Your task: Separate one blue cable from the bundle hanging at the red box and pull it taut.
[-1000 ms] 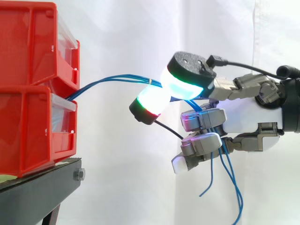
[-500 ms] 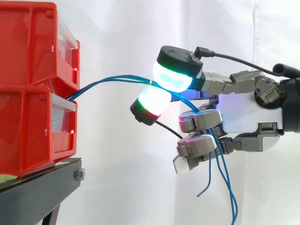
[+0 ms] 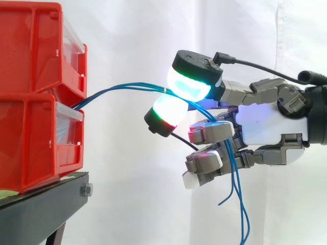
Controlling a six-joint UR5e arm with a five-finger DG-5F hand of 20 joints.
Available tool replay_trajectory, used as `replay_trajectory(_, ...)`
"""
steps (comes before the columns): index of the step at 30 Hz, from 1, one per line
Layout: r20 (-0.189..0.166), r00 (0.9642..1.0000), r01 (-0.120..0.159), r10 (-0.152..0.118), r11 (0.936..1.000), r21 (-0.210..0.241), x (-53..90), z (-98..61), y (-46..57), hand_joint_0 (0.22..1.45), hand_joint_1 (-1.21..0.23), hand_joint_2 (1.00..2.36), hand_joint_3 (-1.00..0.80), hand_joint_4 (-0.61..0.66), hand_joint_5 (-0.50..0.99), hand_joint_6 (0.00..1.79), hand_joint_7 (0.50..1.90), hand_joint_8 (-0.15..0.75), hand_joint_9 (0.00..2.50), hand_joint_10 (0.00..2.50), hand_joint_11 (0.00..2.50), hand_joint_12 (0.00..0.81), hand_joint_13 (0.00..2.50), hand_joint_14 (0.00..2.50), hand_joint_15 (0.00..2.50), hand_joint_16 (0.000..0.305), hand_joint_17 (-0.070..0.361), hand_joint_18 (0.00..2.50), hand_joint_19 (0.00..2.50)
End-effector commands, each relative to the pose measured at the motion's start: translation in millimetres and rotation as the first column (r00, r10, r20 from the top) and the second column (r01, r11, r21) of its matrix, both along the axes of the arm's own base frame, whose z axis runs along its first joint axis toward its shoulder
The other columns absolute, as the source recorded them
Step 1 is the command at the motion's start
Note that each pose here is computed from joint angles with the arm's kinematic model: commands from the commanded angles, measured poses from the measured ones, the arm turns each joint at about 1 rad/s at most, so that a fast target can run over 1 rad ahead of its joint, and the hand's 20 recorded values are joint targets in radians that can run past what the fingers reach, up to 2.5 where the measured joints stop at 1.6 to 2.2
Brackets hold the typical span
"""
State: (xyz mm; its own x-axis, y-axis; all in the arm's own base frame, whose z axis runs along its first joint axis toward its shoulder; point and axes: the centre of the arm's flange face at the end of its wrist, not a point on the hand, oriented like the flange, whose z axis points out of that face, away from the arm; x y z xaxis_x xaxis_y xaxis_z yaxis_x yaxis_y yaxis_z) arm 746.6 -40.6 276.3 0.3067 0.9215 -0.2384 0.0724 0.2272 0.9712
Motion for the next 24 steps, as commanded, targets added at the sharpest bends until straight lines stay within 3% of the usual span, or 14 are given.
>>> replay_trajectory(1,0.001,1.0000,0.000,0.000,1.0000,0.000,-0.1,0.9,0.0,0.83,-0.91,1.00,-0.50,-0.25,-0.23,0.88,1.15,0.062,0.88,0.57,1.77,0.296,0.92,0.01,1.64,0.044,0.098,0.56,0.58)
replay_trajectory(4,0.001,1.0000,0.000,0.000,1.0000,0.000,-0.1,0.9,0.0,0.81,-0.92,1.00,-0.50,-0.26,-0.23,0.88,1.14,0.080,0.87,0.64,1.76,0.295,0.94,0.01,1.65,0.044,0.098,0.56,0.58)
replay_trajectory(6,0.001,1.0000,0.000,0.000,1.0000,0.000,-0.1,0.9,0.0,0.81,-0.92,1.00,-0.50,-0.25,-0.24,0.88,1.12,0.088,0.82,0.96,1.67,0.280,0.99,0.08,1.73,0.044,0.098,0.57,0.60)
replay_trajectory(7,0.000,1.0000,0.000,0.000,1.0000,0.000,0.0,-0.2,0.0,0.80,-0.92,1.00,-0.50,-0.25,-0.25,0.88,1.11,0.095,0.79,1.17,1.61,0.271,1.00,0.38,1.64,0.044,0.098,0.58,0.60)
replay_trajectory(8,0.000,1.0000,0.000,0.000,1.0000,0.000,0.0,-0.2,0.0,0.80,-0.92,1.00,-0.50,-0.25,-0.25,0.88,1.11,0.098,0.78,1.21,1.62,0.268,1.01,0.50,1.60,0.044,0.098,0.58,0.61)
replay_trajectory(9,0.000,1.0000,0.000,0.000,1.0000,0.000,0.0,-0.2,0.0,0.79,-0.92,1.00,-0.50,-0.25,-0.25,0.88,1.10,0.105,0.75,1.43,1.54,0.266,1.02,0.76,1.51,0.043,0.098,0.60,0.63)
replay_trajectory(10,0.000,1.0000,0.000,0.000,1.0000,0.000,0.0,-0.2,0.0,0.77,-0.91,1.00,-0.50,-0.24,-0.25,0.88,1.09,0.115,0.73,1.70,1.47,0.257,1.01,1.19,1.32,0.043,0.097,0.64,0.65)
replay_trajectory(11,0.000,1.0000,0.000,0.000,1.0000,0.000,0.0,-0.2,0.0,0.77,-0.92,1.00,-0.50,-0.24,-0.25,0.88,1.08,0.117,0.73,1.77,1.47,0.261,1.00,1.33,1.26,0.043,0.097,0.65,0.67)
replay_trajectory(13,0.001,1.0000,0.000,0.000,1.0000,0.000,-0.1,0.9,0.0,0.68,-0.90,1.00,-0.50,-0.20,-0.26,0.87,1.03,0.136,0.73,2.17,1.37,0.258,0.97,2.21,0.85,0.042,0.096,0.74,0.78)
replay_trajectory(14,0.000,1.0000,0.000,0.000,1.0000,0.000,0.0,-0.2,0.0,0.68,-0.90,1.00,-0.50,-0.20,-0.26,0.87,1.03,0.137,0.73,2.23,1.36,0.258,0.97,2.27,0.82,0.042,0.095,0.74,0.79)
replay_trajectory(15,0.001,1.0000,0.000,0.000,1.0000,0.000,-0.1,0.9,0.0,0.64,-0.88,1.00,-0.50,-0.19,-0.26,0.87,1.01,0.143,0.74,2.37,1.33,0.249,0.97,2.48,0.71,0.042,0.095,0.78,0.86)
replay_trajectory(18,0.000,1.0000,0.000,0.000,1.0000,0.000,0.0,-0.2,0.0,0.56,-0.85,1.00,-0.50,-0.15,-0.27,0.86,0.96,0.161,0.74,2.50,1.28,0.250,1.05,2.50,0.56,0.044,0.099,0.90,0.98)
replay_trajectory(24,0.000,1.0000,-0.002,0.002,1.0000,0.000,-0.1,-0.8,1.1,0.47,-0.79,1.00,-0.50,-0.09,-0.27,0.84,0.87,0.208,0.82,2.50,1.17,0.276,1.19,2.50,0.44,0.050,0.112,1.18,1.18)
